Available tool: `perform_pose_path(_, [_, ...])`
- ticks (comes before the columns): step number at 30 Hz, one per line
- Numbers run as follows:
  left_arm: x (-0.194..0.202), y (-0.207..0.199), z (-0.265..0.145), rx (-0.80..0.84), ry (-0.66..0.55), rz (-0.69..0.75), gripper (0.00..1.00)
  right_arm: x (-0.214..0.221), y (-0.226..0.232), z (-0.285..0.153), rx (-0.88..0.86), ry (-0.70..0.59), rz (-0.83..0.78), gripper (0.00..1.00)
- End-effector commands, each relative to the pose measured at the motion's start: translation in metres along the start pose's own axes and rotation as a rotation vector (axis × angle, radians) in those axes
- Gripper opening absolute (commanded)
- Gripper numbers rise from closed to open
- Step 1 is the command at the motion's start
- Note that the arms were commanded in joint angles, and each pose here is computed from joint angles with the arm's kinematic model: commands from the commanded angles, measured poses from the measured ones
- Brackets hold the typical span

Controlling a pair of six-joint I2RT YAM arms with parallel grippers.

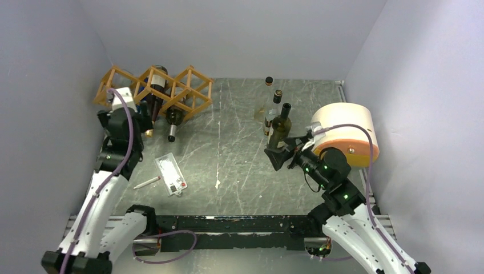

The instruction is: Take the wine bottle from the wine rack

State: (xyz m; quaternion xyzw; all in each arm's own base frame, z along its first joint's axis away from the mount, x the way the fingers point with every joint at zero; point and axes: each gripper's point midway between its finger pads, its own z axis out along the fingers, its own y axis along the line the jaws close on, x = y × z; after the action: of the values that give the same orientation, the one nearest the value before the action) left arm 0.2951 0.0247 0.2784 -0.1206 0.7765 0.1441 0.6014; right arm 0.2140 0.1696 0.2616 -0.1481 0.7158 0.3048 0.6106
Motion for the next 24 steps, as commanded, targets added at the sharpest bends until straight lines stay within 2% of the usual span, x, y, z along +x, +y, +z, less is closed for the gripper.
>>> perform_pose_path(1, [0.007,0.021,0.044,0.009,0.026,0.052,0.93,-0.015,0.018,-0.014,-0.107,-0.110,-0.046,1.00])
perform_pose_path(5, [0.033,0.031,0.076,-0.024,0.095,0.194,0.93,-0.022,0.027,-0.025,-0.165,-0.185,-0.075,1.00])
perform_pose_path(10, [0.053,0.060,0.110,-0.059,0.046,0.213,0.93,-0.023,0.031,-0.030,-0.187,-0.202,-0.088,1.00])
perform_pose_path(12, [0.067,0.084,0.121,-0.086,0.081,0.192,0.93,-0.024,0.031,-0.031,-0.186,-0.202,-0.091,1.00])
perform_pose_path(16, [0.081,0.092,0.138,-0.039,0.121,0.234,0.93,-0.027,0.038,-0.036,-0.224,-0.225,-0.099,1.00])
perform_pose_path(21, [0.072,0.092,0.149,0.032,0.082,0.289,0.93,-0.028,0.040,-0.039,-0.232,-0.237,-0.102,1.00])
perform_pose_path(24, [0.081,0.095,0.161,0.068,0.126,0.316,0.93,-0.027,0.041,-0.038,-0.238,-0.229,-0.102,1.00])
